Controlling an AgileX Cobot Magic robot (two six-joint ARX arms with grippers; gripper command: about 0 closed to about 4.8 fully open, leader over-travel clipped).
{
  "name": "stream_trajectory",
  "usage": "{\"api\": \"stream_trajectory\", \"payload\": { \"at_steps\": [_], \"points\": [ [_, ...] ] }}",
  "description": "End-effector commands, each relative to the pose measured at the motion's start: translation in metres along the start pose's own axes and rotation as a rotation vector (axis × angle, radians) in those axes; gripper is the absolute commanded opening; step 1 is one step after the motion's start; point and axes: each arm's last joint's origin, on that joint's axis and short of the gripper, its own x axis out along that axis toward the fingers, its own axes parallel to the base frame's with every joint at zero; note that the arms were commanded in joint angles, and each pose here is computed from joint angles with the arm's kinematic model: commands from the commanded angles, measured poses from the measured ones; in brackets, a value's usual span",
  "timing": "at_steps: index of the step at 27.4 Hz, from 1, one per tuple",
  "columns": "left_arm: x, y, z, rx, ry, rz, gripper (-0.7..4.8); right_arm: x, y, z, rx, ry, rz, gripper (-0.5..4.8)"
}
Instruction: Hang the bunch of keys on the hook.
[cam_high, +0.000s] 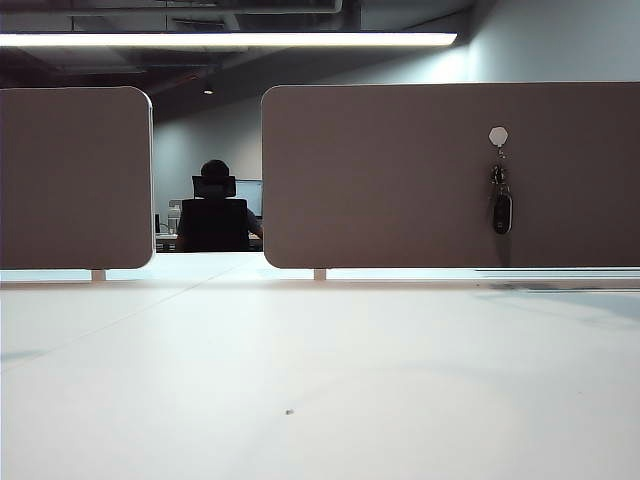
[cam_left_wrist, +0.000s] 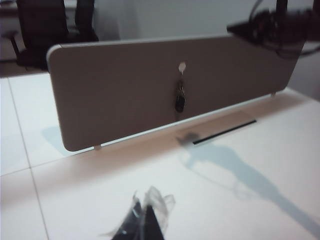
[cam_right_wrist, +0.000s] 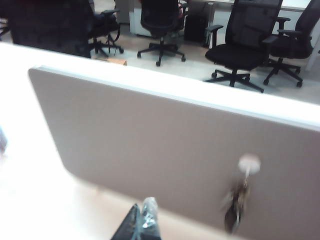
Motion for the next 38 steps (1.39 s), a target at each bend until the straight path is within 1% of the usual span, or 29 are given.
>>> {"api": "stream_trajectory", "payload": {
  "at_steps": [1,3,6,8,10,13,17,18,20,22,23,27,31,33,34,38],
  "points": [
    [-0.028,-0.001,-0.013,-0.043,-0.058,0.057,-0.05,-0.041,0.025,-0.006,-0.033,-0.028,0.019,-0.09],
    [-0.044,-0.001,-0.024,-0.067,-0.085,0.084,-0.05,-0.07,0.039,-0.015,-0.031,-0.056,0.029,-0.09],
    [-0.056,0.0,-0.044,-0.113,-0.098,0.122,-0.05,-0.11,0.054,-0.033,-0.013,-0.097,0.037,-0.09],
    [-0.059,0.001,-0.06,-0.118,-0.094,0.15,-0.05,-0.137,0.063,-0.047,0.006,-0.121,0.039,-0.09],
    [-0.058,0.002,-0.075,-0.125,-0.086,0.178,-0.05,-0.159,0.071,-0.064,0.003,-0.135,0.023,-0.09],
    [-0.055,0.003,-0.095,-0.131,-0.091,0.171,-0.05,-0.188,0.079,-0.09,-0.001,-0.157,-0.031,-0.09],
    [-0.042,0.005,-0.121,-0.13,-0.105,0.157,-0.05,-0.217,0.091,-0.124,-0.006,-0.195,-0.005,-0.09],
    [-0.038,0.006,-0.127,-0.134,-0.102,0.152,-0.05,-0.221,0.093,-0.132,0.009,-0.197,0.002,-0.09],
    [-0.027,0.008,-0.142,-0.179,-0.079,0.154,-0.05,-0.225,0.096,-0.149,0.058,-0.189,0.012,-0.09],
    [-0.017,0.009,-0.158,-0.199,-0.049,0.157,-0.05,-0.228,0.098,-0.165,0.084,-0.177,0.02,-0.09],
    [-0.013,0.01,-0.164,-0.201,-0.037,0.156,-0.05,-0.229,0.099,-0.174,0.09,-0.17,0.022,-0.09],
    [0.004,0.011,-0.194,-0.225,0.014,0.083,-0.05,-0.231,0.103,-0.207,0.097,-0.147,0.027,-0.09],
    [0.017,0.013,-0.223,-0.224,0.023,0.085,-0.05,-0.23,0.105,-0.237,0.107,-0.121,0.025,-0.09],
    [0.022,0.014,-0.237,-0.224,0.022,0.082,-0.05,-0.229,0.106,-0.252,0.145,-0.11,0.024,-0.09],
    [0.024,0.014,-0.243,-0.226,0.029,0.077,-0.05,-0.229,0.107,-0.259,0.17,-0.112,0.026,-0.09],
    [0.028,0.016,-0.268,-0.234,0.098,0.072,-0.05,-0.232,0.108,-0.279,0.159,-0.194,0.011,-0.09]
  ]
}}
